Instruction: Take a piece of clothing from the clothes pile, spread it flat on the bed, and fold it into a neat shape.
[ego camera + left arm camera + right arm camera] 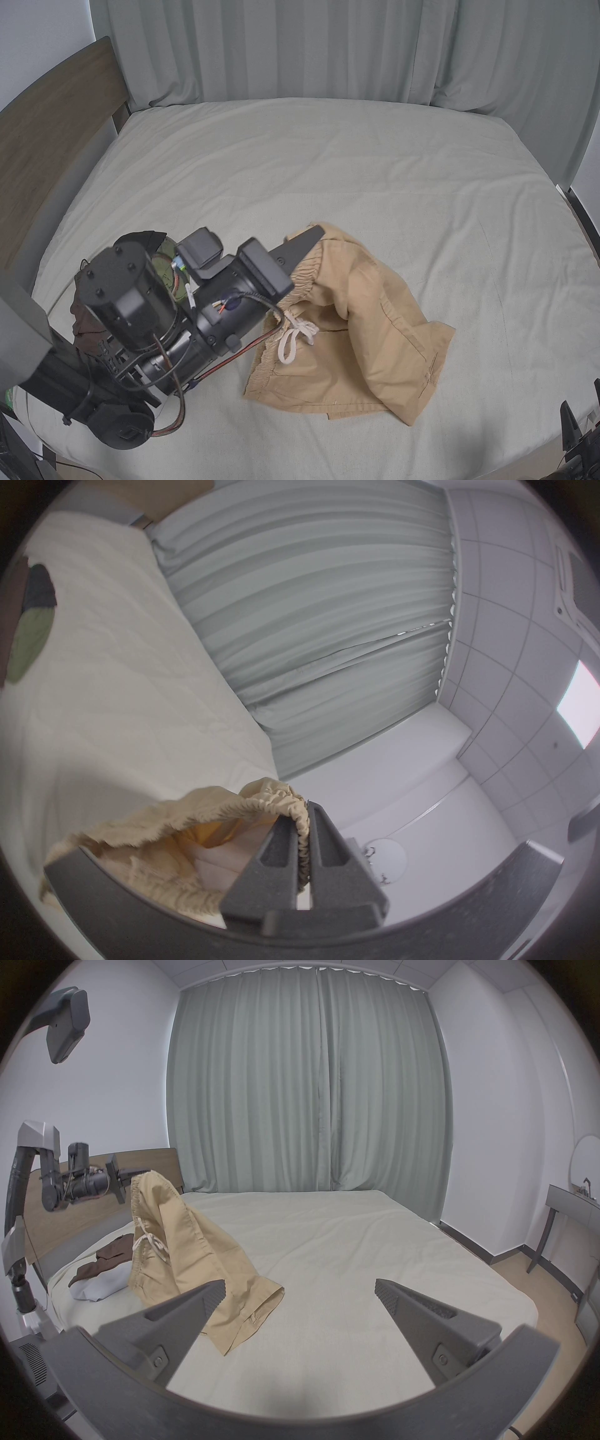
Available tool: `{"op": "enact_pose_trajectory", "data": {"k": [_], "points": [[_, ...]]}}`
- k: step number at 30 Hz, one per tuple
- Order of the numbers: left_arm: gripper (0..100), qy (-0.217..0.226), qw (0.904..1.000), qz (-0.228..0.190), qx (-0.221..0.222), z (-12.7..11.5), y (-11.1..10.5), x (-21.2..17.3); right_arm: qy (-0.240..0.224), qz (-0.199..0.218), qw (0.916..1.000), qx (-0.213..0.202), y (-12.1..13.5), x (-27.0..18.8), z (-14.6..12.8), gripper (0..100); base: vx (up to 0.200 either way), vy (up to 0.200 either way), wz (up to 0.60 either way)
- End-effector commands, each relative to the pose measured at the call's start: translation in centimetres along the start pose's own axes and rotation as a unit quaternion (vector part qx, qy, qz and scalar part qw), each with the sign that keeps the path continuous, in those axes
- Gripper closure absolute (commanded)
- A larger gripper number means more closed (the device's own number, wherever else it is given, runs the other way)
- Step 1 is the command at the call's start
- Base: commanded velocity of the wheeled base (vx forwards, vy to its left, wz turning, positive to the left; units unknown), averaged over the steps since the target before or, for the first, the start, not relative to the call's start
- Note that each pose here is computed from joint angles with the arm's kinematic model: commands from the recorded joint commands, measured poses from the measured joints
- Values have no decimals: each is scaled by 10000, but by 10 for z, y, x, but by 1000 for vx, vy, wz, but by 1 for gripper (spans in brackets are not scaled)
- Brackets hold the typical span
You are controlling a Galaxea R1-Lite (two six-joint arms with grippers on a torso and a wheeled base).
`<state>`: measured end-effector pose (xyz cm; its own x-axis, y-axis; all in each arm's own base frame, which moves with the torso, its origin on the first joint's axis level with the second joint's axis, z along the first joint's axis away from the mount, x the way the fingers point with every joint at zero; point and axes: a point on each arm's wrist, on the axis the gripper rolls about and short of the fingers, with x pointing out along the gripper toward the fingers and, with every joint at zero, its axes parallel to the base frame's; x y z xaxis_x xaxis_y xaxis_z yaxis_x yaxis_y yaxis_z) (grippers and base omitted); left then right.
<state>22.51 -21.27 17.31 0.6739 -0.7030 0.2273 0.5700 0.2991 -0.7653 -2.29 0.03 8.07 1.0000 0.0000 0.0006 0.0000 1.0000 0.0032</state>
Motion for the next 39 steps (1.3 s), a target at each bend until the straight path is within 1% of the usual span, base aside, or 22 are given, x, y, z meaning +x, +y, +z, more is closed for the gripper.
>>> {"op": "enact_pose_trajectory", "data": {"k": [1, 5, 7, 10, 11, 12, 14, 17, 19, 21, 23, 24, 28, 29, 30, 32, 35, 39], "points": [[100, 190, 9945, 875, 540, -4, 59, -25, 3, 0, 10000, -1, 0, 0, -5, 0, 0, 0, 0], [100, 143, 9913, 1134, 648, 5, 70, -35, 3, 8, 10000, -1, 0, 0, -5, 0, 0, 0, 0], [100, 125, 9907, 1181, 666, 7, 71, -38, 3, 8, 10000, -1, 0, 0, -5, 0, 0, 0, 0], [100, 5, 9855, 1407, 944, 18, 80, -45, 11, 8, 10000, -1, 0, 0, -5, 0, 0, 0, 0], [100, 7, 9853, 1418, 959, 18, 81, -46, 3, 8, 10000, -1, 0, 0, -5, 0, 0, 0, 0], [100, -42, 9809, 1570, 1145, 24, 88, -49, 3, 8, 10000, -1, 0, 0, -5, 0, 0, 0, 0], [100, -56, 9767, 1704, 1307, 28, 94, -53, 11, 8, 10000, -1, 0, 0, -5, 0, 0, 0, 0], [100, -47, 9765, 1699, 1328, 30, 96, -54, 3, 8, 10000, -1, 0, 0, -5, 0, 0, 0, 0], [100, -130, 9758, 1709, 1355, 35, 98, -53, 11, 8, 10000, -8, 0, 0, -5, 0, 0, 0, 0], [100, -175, 9729, 1800, 1442, 40, 104, -54, 3, 23, 10000, -8, 0, 0, -5, 0, 0, 0, 0], [100, -162, 9725, 1811, 1453, 40, 105, -54, 3, 23, 10000, -8, 0, 0, -5, 0, 0, 0, 0], [100, -77, 9636, 1891, 1887, 44, 117, -52, 11, 23, 10000, -16, 0, 0, -5, 0, 0, 0, 0], [100, 131, 9457, 2083, 2494, 50, 137, -56, 3, 23, 10000, -31, 0, 0, -5, 0, 0, 0, 0], [100, 239, 9409, 2095, 2649, 52, 143, -60, 3, 31, 10000, -39, 0, 0, -5, 0, 0, 0, 0], [100, 281, 9397, 2099, 2684, 52, 145, -61, 3, 31, 10000, -39, 0, 0, -5, 0, 0, 0, 0], [100, 449, 9344, 2152, 2804, 54, 153, -68, 3, 31, 10000, -77, 0, 0, -5, 0, 0, 0, 0], [100, 459, 9313, 2284, 2799, 57, 160, -74, 3, 31, 10000, -77, 0, 0, -5, 0, 0, 0, 0], [100, 572, 9271, 2360, 2856, 54, 169, -74, 10, 54, 9999, -100, 0, 0, -5, 0, 0, 0, 0]]}}
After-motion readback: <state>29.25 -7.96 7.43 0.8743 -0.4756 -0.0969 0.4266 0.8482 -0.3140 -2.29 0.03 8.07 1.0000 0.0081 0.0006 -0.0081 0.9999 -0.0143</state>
